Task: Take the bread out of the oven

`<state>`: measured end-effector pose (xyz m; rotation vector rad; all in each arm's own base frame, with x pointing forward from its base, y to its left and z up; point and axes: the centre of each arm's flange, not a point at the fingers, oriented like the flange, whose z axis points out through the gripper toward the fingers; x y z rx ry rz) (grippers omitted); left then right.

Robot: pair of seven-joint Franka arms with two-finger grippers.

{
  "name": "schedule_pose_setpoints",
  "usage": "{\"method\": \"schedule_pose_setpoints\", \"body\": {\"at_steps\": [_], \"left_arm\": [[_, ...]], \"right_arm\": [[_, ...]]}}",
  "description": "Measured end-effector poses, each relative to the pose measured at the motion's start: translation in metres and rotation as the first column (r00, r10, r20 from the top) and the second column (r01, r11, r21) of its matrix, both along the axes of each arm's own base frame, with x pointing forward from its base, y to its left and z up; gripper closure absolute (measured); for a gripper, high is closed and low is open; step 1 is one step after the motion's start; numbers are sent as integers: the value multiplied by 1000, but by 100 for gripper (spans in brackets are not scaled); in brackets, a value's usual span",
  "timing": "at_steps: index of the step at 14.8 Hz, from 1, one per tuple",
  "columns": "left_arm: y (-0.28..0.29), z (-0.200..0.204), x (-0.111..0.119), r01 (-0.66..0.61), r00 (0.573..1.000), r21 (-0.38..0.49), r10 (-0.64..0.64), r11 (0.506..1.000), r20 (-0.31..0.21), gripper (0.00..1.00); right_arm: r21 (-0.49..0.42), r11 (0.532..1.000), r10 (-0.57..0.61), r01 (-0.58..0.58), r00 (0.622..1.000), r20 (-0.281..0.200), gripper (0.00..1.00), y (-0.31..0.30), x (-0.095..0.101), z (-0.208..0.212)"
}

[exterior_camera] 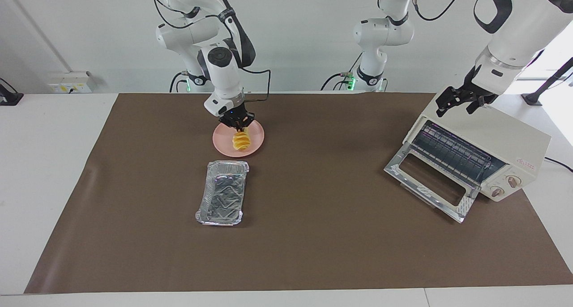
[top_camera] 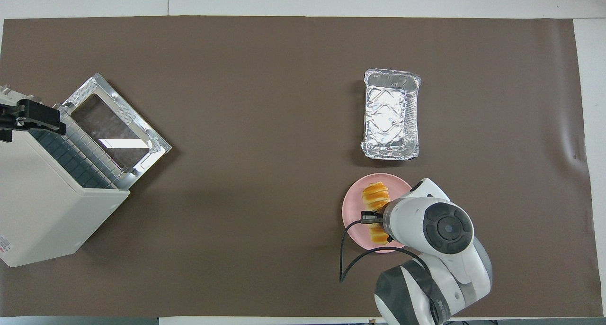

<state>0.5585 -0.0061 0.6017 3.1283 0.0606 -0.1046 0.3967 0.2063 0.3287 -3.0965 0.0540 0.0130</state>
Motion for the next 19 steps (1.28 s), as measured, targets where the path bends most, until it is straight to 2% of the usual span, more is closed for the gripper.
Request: {"method": "schedule_pose_setpoints", "body": {"at_steps": [5, 7, 8, 10, 12, 15, 17, 19], "left_arm": [[0, 0, 0, 0, 1000, 0, 0, 1000, 0, 0], [0, 0, 0, 0, 1000, 0, 0, 1000, 0, 0], [0, 0, 0, 0, 1000, 0, 0, 1000, 0, 0], [0, 0, 0, 0, 1000, 0, 0, 1000, 0, 0], [0, 0, 0, 0, 1000, 0, 0, 1000, 0, 0], [0, 0, 0, 0, 1000, 0, 0, 1000, 0, 0], [0, 0, 0, 0, 1000, 0, 0, 1000, 0, 0], [0, 0, 0, 0, 1000, 0, 0, 1000, 0, 0]], "right_arm": [[4, 1000, -1, 1, 1000, 8, 31, 1, 2, 3], [12, 1000, -3, 2, 1000, 21, 9, 4, 9, 12], [12, 1000, -5, 5, 1000, 17, 1, 5, 15, 21], [11, 1000, -19, 18, 1000, 7, 0, 0, 37, 54], [20, 1000, -13, 13, 1000, 20, 0, -28, 70, 100], [31, 999, 24, -26, 996, 85, 0, -94, 112, 169], [23, 996, 84, -87, 992, 99, 0, -134, 124, 209], [17, 990, 137, -139, 988, 70, 0, -161, 124, 240]]}}
